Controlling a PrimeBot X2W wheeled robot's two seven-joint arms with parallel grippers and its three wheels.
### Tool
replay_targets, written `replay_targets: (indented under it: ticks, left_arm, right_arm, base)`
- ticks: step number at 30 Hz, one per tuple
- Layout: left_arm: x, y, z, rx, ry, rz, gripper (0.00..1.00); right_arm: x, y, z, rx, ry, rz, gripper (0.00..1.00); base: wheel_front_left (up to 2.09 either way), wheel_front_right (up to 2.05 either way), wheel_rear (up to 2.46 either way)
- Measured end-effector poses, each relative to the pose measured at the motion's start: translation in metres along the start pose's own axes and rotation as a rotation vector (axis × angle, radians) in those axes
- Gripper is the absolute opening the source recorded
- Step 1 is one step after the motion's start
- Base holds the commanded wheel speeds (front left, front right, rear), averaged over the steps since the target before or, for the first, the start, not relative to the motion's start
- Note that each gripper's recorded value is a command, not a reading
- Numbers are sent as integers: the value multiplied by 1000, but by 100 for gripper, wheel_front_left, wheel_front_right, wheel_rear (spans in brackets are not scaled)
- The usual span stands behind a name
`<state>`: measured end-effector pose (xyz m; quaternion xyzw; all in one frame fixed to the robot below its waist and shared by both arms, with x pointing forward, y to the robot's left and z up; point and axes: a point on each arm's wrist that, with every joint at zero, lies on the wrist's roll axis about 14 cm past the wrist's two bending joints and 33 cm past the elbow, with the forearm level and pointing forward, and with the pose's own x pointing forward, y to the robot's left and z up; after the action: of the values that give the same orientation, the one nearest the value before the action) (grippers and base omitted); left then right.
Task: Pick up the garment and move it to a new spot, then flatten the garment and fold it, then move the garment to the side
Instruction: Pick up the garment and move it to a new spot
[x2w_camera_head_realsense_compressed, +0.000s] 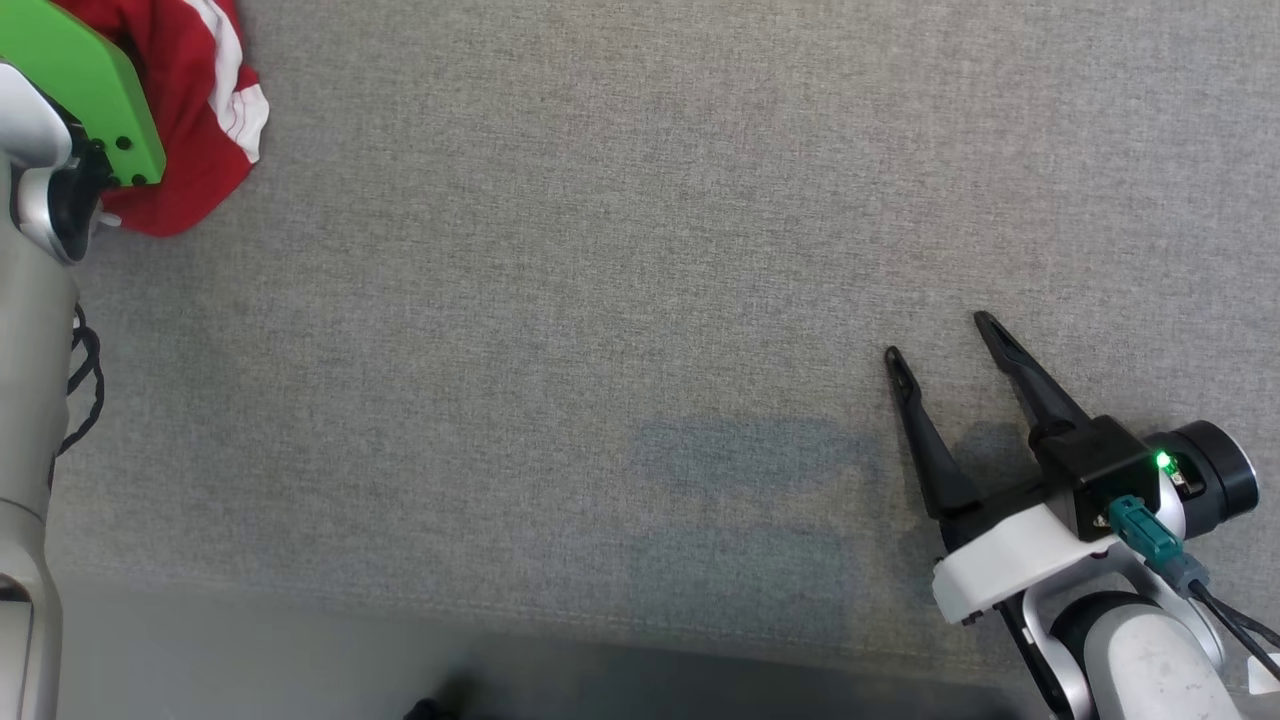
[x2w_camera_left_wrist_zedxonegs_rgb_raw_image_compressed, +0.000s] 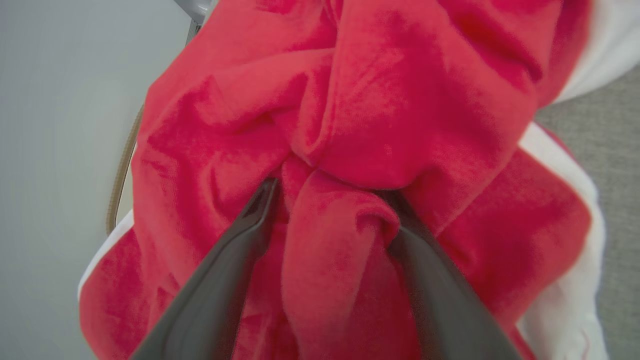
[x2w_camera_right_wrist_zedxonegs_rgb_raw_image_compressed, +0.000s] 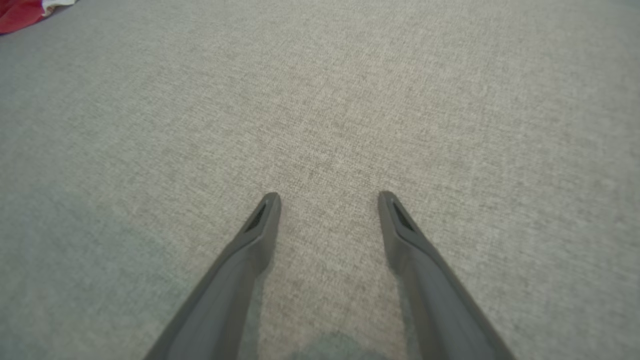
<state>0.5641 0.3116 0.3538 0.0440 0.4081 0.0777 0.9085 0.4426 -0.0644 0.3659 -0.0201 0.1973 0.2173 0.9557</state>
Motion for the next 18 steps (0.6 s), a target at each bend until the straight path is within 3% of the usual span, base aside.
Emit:
replay_targets:
  ticks: [2, 3, 4, 18]
  left_arm:
    - [4, -1, -1, -4, 8, -2, 94]
    - [5, -2, -2, -4, 11, -5, 36]
    - [5, -3, -1, -4, 12, -7, 0]
    - [-22, 0, 36, 43, -144, -12, 0]
  right_arm:
    - [-1, -1, -1, 1, 3, -3, 100]
    - [-1, -1, -1, 1, 4, -3, 100]
    - [-1, -1, -1, 1, 3, -4, 100]
    - [-6, 10, 8, 11, -23, 17, 100]
  base:
    - [0, 0, 0]
    - [0, 0, 0]
    - [0, 0, 0]
    - [0, 0, 0]
